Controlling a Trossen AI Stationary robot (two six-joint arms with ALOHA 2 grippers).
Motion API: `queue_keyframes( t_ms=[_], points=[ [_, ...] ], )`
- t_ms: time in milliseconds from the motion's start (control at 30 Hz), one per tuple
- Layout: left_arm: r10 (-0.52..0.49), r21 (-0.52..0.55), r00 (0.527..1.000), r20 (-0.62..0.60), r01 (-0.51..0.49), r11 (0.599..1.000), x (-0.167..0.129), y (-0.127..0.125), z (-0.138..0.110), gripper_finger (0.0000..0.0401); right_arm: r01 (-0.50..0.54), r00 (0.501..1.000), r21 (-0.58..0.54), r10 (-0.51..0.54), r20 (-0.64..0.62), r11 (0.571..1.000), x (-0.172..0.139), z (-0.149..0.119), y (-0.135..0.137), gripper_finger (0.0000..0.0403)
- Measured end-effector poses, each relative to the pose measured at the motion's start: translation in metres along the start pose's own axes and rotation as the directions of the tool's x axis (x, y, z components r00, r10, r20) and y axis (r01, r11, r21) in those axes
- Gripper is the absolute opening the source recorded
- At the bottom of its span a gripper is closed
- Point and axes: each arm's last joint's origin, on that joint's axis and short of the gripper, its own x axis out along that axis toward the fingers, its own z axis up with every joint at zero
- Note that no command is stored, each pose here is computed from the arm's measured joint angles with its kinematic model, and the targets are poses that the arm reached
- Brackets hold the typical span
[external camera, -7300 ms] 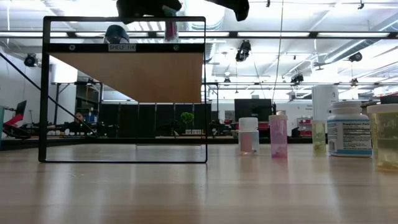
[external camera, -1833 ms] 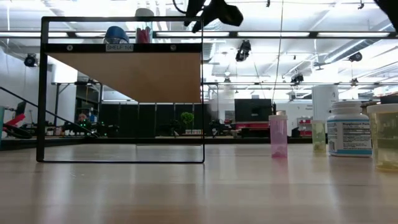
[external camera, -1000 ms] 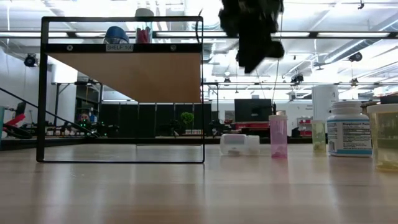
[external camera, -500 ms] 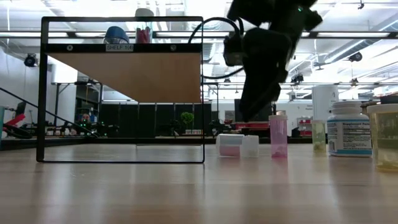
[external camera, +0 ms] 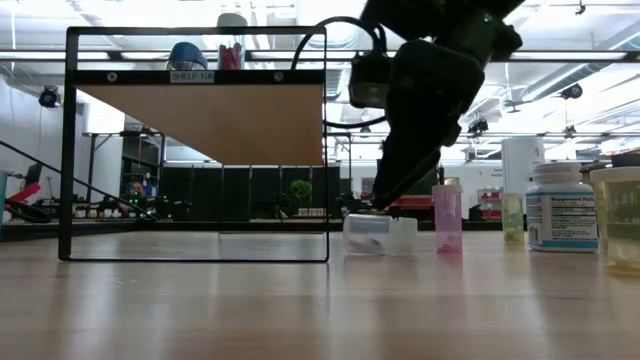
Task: Pick and place medicine bottles onto shelf by color
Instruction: Put the middle transparent pill bottle on the shelf
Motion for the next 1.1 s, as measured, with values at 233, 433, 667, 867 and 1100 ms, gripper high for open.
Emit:
queue_keyframes(
  t_ms=[233, 433, 667, 867, 1100],
  points=[
    [0.003, -0.002, 1.0, 0.003, -0.003, 1.0, 0.0, 0.0, 0.0, 0.0164, 0.005, 1.0, -0.015, -0.006, -0.015, 1.0, 0.003, -0.001, -0.002, 0.0243],
    [0.003, -0.003, 1.0, 0.004, -0.003, 1.0, -0.001, 0.0, 0.001, 0.0164, -0.013, 0.999, -0.011, 0.013, -0.045, 1.0, 0.013, -0.007, -0.004, 0.0242],
    [0.004, -0.008, 1.0, 0.01, -0.004, 1.0, -0.001, 0.0, 0.002, 0.0164, 0.07, 0.992, 0.002, -0.069, -0.109, 0.998, 0.02, -0.015, -0.011, 0.0242],
    [0.016, -0.007, 1.0, 0.01, -0.016, 1.0, 0.0, 0.0, 0.002, 0.0164, 0.137, 0.982, -0.004, -0.136, -0.132, 0.991, 0.015, -0.014, -0.02, 0.0235],
    [0.019, -0.008, 1.0, 0.011, -0.019, 1.0, 0.0, 0.0, 0.001, 0.0164, 0.096, 0.991, -0.093, -0.104, -0.084, 0.991, 0.013, -0.003, -0.016, 0.0219]
  ],
)
